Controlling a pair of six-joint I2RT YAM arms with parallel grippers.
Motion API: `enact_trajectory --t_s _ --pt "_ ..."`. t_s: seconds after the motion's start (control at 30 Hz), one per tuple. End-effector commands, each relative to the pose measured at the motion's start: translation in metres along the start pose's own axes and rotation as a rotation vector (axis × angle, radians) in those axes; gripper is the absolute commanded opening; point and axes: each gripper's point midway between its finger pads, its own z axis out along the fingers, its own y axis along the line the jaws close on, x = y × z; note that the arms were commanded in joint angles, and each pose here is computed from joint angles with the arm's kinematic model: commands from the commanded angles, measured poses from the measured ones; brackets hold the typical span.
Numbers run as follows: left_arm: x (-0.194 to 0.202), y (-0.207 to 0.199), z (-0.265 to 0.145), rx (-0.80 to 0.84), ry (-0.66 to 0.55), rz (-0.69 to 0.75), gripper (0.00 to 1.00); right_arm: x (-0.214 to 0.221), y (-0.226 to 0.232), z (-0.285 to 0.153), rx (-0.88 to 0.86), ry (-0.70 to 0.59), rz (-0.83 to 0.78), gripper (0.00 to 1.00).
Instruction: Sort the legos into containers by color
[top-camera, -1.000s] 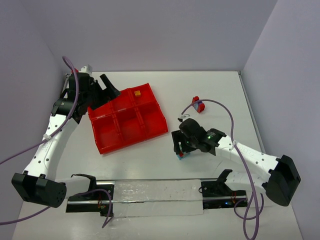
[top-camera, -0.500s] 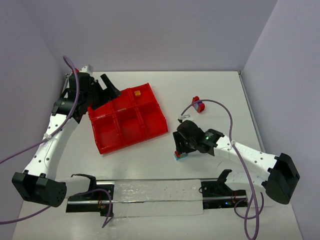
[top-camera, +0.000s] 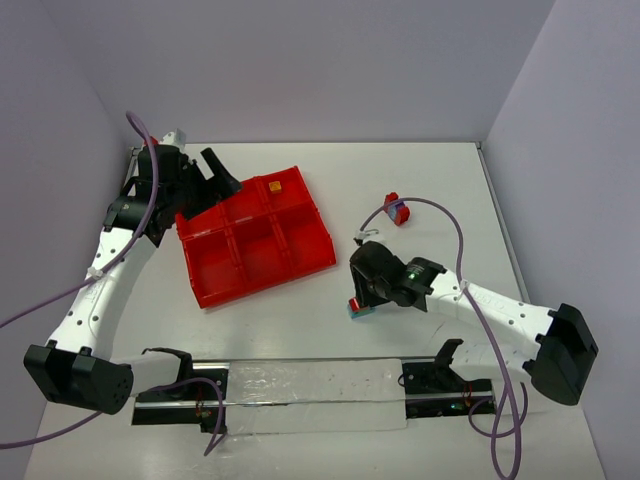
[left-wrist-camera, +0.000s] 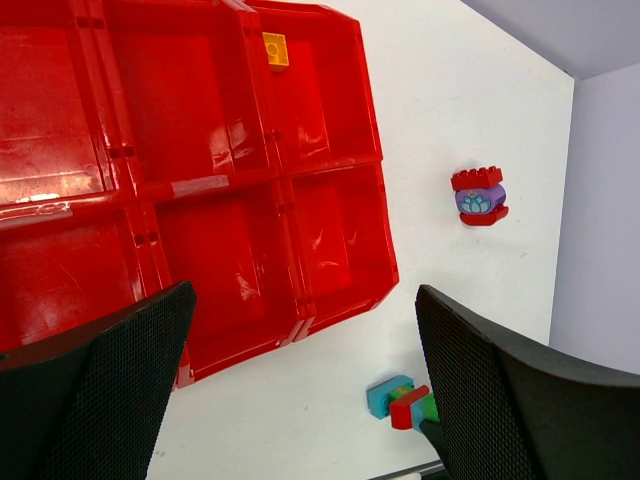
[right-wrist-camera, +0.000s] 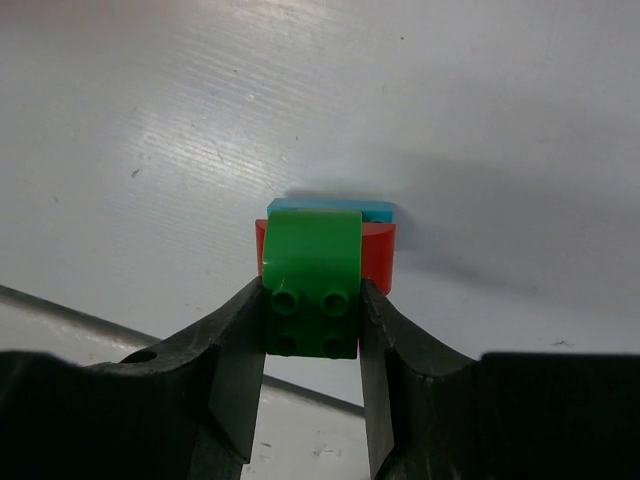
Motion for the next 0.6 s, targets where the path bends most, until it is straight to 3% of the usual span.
enact_trajectory --t_s 0.0,0.07,0.13,0.33,0.57 --pt "-0.012 -0.014 -0.008 0.061 -0.037 0.042 0.99 -0.048 0.017 -0.032 -0.039 -0.128 0.033 0.0" --pt "-0.006 -0.023 -0.003 0.136 -0.025 0.077 0.98 -0.057 0.021 -0.038 -0.05 -0.142 0.029 0.0" --pt "0.026 -0.018 0.012 0.186 0.041 0.096 0.96 -0.074 0.029 -0.05 -0.072 -0.159 0.025 0.0" --pt "0.059 -0.045 0.008 0.295 0.044 0.252 0.93 -0.113 0.044 -0.072 -0.119 -0.203 0.017 0.0" --pt "0.062 -0.057 -0.013 0.415 -0.009 0.332 0.93 -0.145 0.057 -0.086 -0.192 -0.244 0.033 0.0"
